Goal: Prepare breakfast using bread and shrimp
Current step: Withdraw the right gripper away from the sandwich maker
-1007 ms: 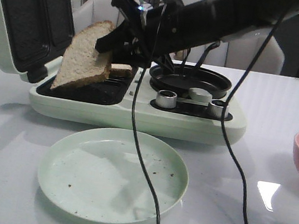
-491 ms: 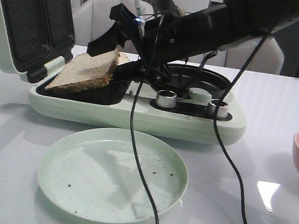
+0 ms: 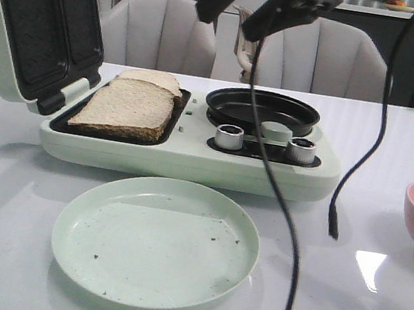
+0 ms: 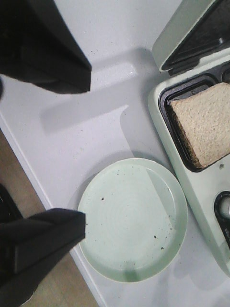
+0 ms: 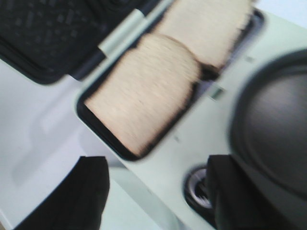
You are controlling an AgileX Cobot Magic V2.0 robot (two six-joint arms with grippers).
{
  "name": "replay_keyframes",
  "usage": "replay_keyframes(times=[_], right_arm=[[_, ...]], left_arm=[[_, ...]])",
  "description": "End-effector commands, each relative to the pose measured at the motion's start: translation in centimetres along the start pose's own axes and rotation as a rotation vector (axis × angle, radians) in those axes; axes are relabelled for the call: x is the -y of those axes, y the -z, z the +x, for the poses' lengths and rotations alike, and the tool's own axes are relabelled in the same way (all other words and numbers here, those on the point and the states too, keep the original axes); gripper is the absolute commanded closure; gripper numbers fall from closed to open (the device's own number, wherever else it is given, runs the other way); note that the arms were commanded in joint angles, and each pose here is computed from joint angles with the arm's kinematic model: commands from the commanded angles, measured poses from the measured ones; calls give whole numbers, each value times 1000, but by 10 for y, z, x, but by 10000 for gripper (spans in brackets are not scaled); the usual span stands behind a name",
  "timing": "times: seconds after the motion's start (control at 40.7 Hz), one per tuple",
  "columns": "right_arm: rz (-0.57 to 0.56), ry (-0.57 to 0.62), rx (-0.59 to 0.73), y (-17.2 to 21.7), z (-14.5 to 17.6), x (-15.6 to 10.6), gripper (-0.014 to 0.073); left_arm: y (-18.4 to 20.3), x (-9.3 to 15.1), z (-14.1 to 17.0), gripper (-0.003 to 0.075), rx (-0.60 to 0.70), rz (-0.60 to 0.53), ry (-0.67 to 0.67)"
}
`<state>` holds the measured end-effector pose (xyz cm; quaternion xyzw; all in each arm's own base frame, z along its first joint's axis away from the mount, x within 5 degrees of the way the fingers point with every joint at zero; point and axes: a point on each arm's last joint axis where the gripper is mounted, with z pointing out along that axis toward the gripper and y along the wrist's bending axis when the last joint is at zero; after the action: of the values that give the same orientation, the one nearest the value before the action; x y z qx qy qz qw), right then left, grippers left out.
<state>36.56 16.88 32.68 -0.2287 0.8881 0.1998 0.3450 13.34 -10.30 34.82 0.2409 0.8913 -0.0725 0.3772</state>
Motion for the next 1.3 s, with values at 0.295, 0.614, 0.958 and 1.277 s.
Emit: replay_keyframes(times=[0.295,0.614,0.958,1.277], right_arm=[[276,-26,77,108,63,-7,57],[326,-94,36,125,152,-9,57],[326,-95,23,128,182,-11,57],[324,-98,19,127,182,-11,57]], left_arm=[[8,0,-12,172,96,9,-17],[8,-1,-12,172,100,-3,-27],[8,-2,-12,200,101,-19,-40],[15,-15,-16,556,85,-160,-149]])
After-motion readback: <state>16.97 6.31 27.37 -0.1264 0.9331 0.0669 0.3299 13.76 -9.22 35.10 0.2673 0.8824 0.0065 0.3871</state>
